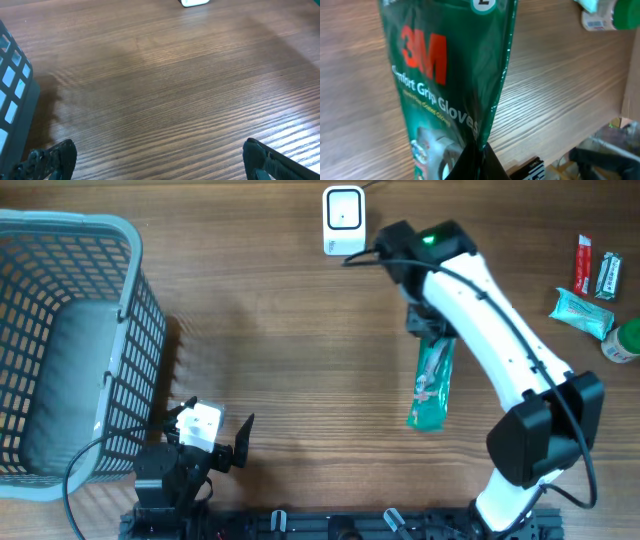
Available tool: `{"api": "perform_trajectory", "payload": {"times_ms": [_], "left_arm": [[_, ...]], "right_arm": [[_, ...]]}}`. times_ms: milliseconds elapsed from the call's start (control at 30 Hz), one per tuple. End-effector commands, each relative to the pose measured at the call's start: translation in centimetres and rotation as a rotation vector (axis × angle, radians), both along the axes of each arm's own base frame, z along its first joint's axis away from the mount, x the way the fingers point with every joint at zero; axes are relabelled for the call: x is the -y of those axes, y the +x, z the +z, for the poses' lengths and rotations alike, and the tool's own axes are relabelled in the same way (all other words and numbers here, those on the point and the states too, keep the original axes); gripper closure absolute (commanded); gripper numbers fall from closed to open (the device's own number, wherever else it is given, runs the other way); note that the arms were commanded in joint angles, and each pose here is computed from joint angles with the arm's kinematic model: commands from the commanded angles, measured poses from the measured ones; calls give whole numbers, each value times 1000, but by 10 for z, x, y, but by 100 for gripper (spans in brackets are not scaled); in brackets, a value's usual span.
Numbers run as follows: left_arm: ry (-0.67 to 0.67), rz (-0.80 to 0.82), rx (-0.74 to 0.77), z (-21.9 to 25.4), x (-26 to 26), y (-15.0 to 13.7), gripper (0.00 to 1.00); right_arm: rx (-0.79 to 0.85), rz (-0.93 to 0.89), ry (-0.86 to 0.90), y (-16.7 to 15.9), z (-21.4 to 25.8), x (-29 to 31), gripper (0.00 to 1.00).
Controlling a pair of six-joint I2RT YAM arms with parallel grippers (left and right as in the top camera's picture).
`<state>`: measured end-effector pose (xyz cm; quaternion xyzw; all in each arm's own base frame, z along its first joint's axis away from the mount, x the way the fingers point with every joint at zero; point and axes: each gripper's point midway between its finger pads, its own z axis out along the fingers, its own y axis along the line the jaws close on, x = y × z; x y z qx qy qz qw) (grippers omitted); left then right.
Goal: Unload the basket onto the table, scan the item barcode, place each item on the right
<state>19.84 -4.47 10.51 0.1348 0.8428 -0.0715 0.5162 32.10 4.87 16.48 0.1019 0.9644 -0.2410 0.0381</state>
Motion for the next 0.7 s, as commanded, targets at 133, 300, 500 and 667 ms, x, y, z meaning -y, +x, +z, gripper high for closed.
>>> {"api": "perform_trajectory", "payload": {"times_ms": [133, 300, 500, 667], "left_arm": [[-14, -9, 3, 0, 2, 0, 0], [-14, -9, 3, 0, 2, 0, 0], [-14, -9, 3, 0, 2, 0, 0], [-14, -9, 2, 0, 2, 0, 0]], "right_arm": [[-48, -66, 25, 0, -15, 8, 95], [-196, 50, -38, -6, -62, -32, 91], [-402, 173, -128, -32, -133, -79, 96], [-292, 233, 26, -22, -126, -136, 68]]}}
